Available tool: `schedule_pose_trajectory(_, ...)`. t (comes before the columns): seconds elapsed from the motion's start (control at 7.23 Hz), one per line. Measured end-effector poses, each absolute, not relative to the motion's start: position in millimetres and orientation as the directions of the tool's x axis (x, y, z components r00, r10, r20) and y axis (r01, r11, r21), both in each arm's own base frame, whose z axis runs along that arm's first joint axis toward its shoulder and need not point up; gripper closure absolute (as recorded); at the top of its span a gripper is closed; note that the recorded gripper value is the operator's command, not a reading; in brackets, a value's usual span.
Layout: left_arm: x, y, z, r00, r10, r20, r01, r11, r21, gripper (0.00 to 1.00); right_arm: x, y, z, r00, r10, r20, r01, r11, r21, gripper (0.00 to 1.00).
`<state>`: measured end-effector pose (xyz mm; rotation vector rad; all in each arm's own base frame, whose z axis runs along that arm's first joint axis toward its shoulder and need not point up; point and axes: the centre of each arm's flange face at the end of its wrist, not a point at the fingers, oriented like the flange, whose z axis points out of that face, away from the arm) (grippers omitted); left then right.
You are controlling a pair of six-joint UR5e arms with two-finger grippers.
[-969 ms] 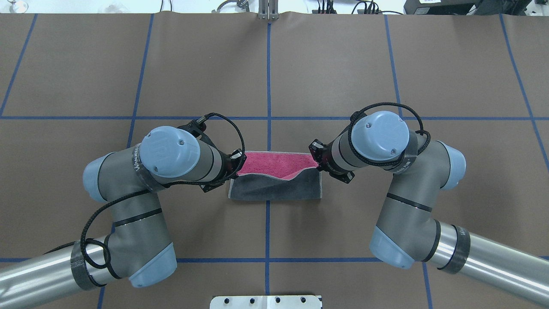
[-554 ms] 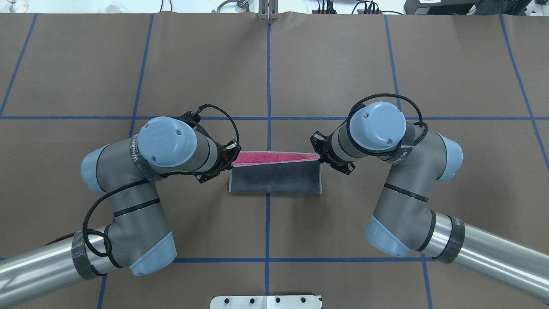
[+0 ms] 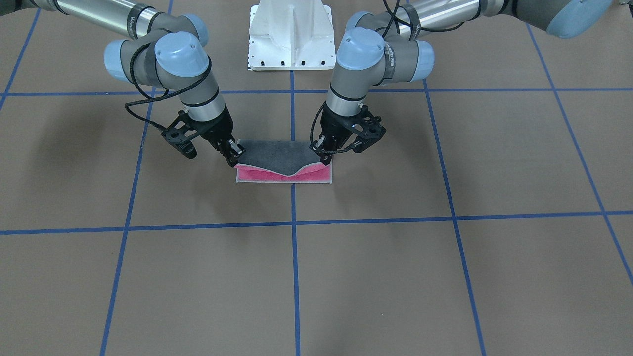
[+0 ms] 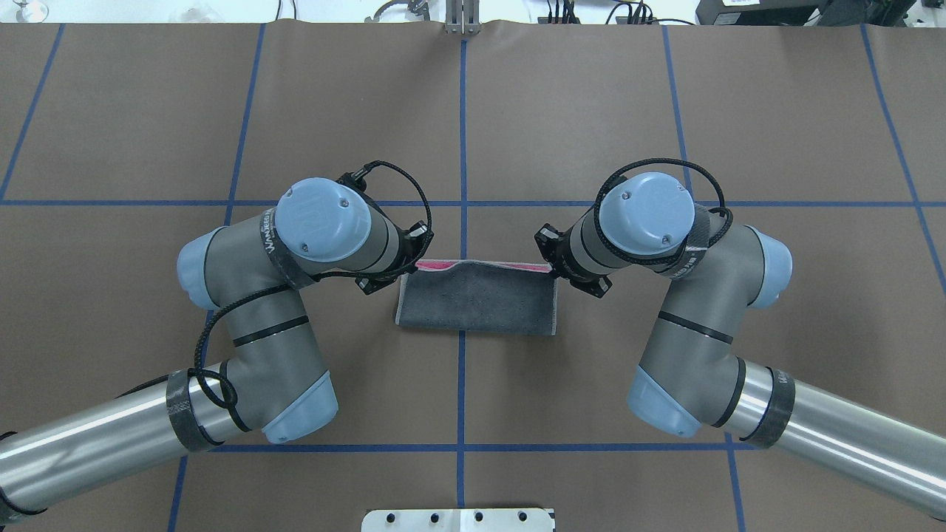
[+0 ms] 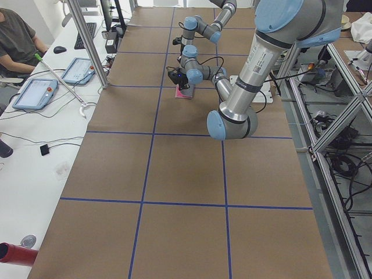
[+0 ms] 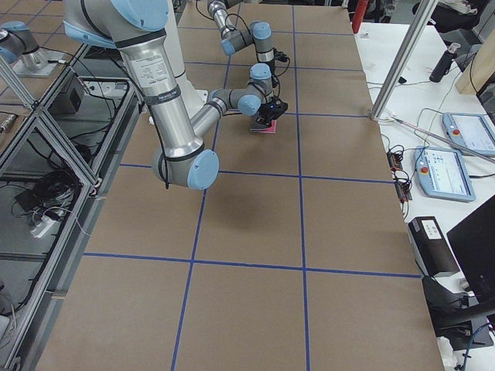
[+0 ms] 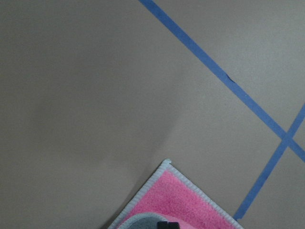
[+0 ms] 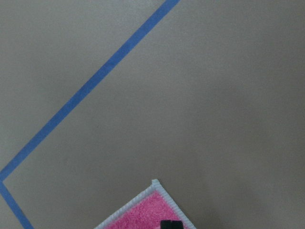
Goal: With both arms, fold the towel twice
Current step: 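Fold the held corners over toward the far edge with both grippers, then lower the folded edge onto the far edge and release both grippers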
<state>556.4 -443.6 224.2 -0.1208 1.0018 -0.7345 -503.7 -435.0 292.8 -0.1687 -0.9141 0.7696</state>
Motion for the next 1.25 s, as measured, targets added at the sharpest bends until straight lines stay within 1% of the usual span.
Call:
schedule_pose_trajectory(0.55,552.2,-457.0,228.5,0.320,-0.617,-0.718,0.521,0.748,-0.411,1.00,-506.6,-438.5,292.0,0.371,0.662,0.652,-0.528,0.727,-0.438,1.00)
schedule_pose_trajectory(1.11,553.9,-457.7,233.5,0.327,-0.620,-0.714,0.522,0.748,-0.410,1.00,-507.5,-441.9,292.8,0.378,0.654,0.656,-0.527,0.734,-0.428,1.00)
schedule_pose_trajectory(1.25,553.9,-457.5,234.6,0.327,-0.619,-0.714,0.522,0.748,-0.410,1.00,-507.2,-442.6,292.9,0.379,0.652,0.656,-0.527,0.735,-0.427,0.91)
